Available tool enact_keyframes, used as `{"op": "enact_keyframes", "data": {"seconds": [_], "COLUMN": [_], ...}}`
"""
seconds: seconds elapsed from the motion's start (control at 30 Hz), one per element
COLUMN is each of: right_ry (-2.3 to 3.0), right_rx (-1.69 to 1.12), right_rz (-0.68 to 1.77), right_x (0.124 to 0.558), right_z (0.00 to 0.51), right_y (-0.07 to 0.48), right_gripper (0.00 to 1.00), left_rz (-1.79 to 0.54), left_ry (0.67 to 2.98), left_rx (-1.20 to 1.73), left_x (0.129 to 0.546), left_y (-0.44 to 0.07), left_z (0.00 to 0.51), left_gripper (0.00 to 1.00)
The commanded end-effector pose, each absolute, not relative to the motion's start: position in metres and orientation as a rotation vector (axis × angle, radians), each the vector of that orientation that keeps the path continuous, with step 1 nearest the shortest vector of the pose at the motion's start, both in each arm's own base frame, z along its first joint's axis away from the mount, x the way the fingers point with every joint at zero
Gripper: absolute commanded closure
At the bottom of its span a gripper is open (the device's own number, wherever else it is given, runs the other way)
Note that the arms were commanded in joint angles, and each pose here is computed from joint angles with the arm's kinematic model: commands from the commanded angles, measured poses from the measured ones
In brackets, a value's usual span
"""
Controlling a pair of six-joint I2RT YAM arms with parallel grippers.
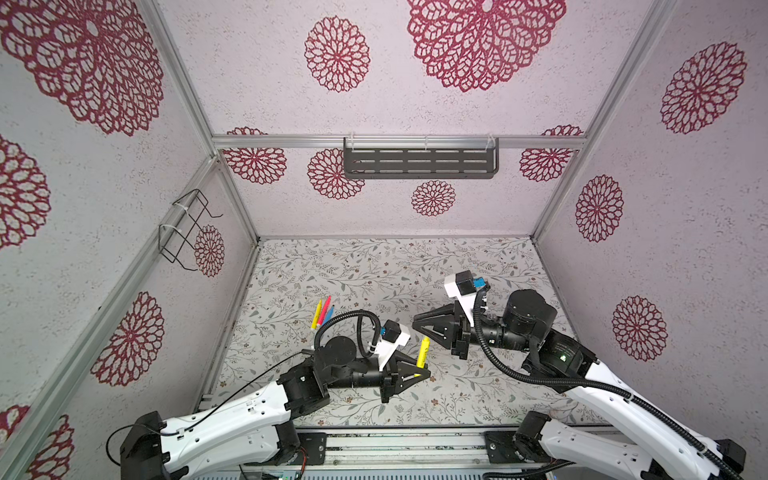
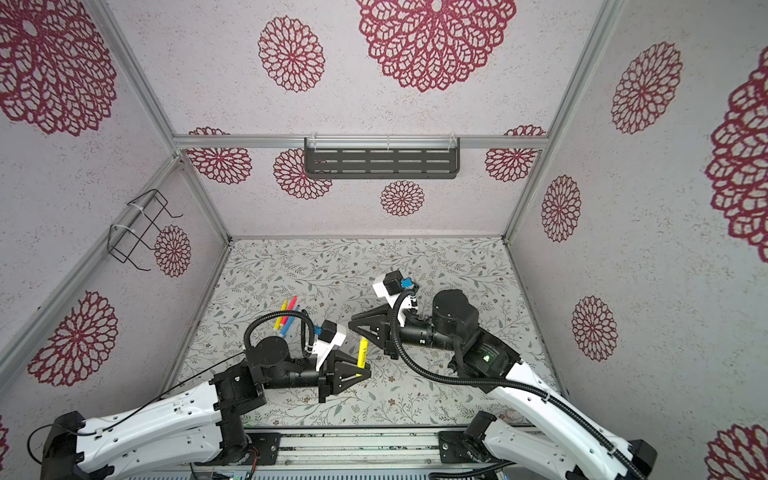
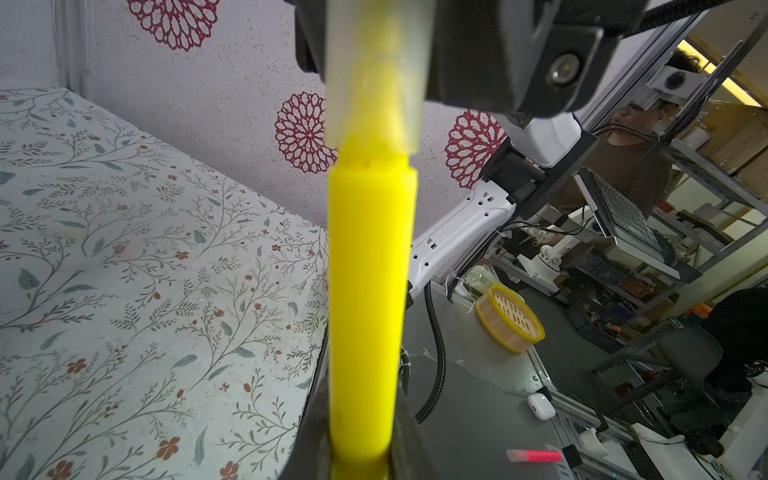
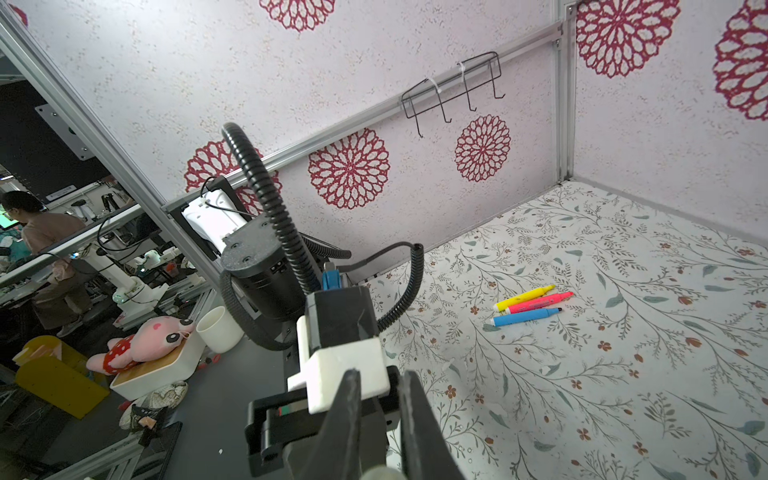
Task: Insert the pens into the pen caps
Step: 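Hold the capped highlighter with the left gripper while the right gripper hovers beside it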
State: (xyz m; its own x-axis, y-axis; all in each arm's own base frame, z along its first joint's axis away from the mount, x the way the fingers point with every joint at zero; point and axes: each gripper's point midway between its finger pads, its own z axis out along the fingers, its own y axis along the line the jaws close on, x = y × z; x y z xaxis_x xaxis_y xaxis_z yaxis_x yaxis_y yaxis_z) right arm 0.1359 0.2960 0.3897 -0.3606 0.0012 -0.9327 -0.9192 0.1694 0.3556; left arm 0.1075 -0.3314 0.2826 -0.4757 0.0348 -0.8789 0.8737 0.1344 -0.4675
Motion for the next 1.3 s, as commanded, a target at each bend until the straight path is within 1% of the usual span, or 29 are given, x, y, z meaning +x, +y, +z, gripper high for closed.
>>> {"op": "enact_keyframes", "data": {"seconds": [0.0,0.23,0.67,0.93,1.27], "right_ry": [1.606,1.620,1.719,1.778,1.835], "right_rx": [-0.946,-0.961,-1.007,-0.992,-0.990], "right_rz": [1.366,1.368,1.324,1.269,1.234], "right_x": [0.125,0.119,0.109,0.108,0.107], "right_z": [0.375,0.364,0.322,0.300,0.275], "right_y": [0.299,0.303,0.317,0.313,0.311], "right_gripper": [1.00,1.00,1.00,1.00,1.00], "left_rz": [-1.438,-1.410,-1.370,-1.346,-1.445], "left_ry": [1.486,1.453,1.390,1.369,1.259], "left_rx": [0.807,0.774,0.752,0.726,0.719], "left_x": [0.115,0.119,0.122,0.131,0.125], "left_y": [-0.323,-0.317,-0.306,-0.298,-0.288], "left_z": [0.339,0.351,0.378,0.390,0.419], "left_gripper": [1.00,1.00,1.00,1.00,1.00]}}
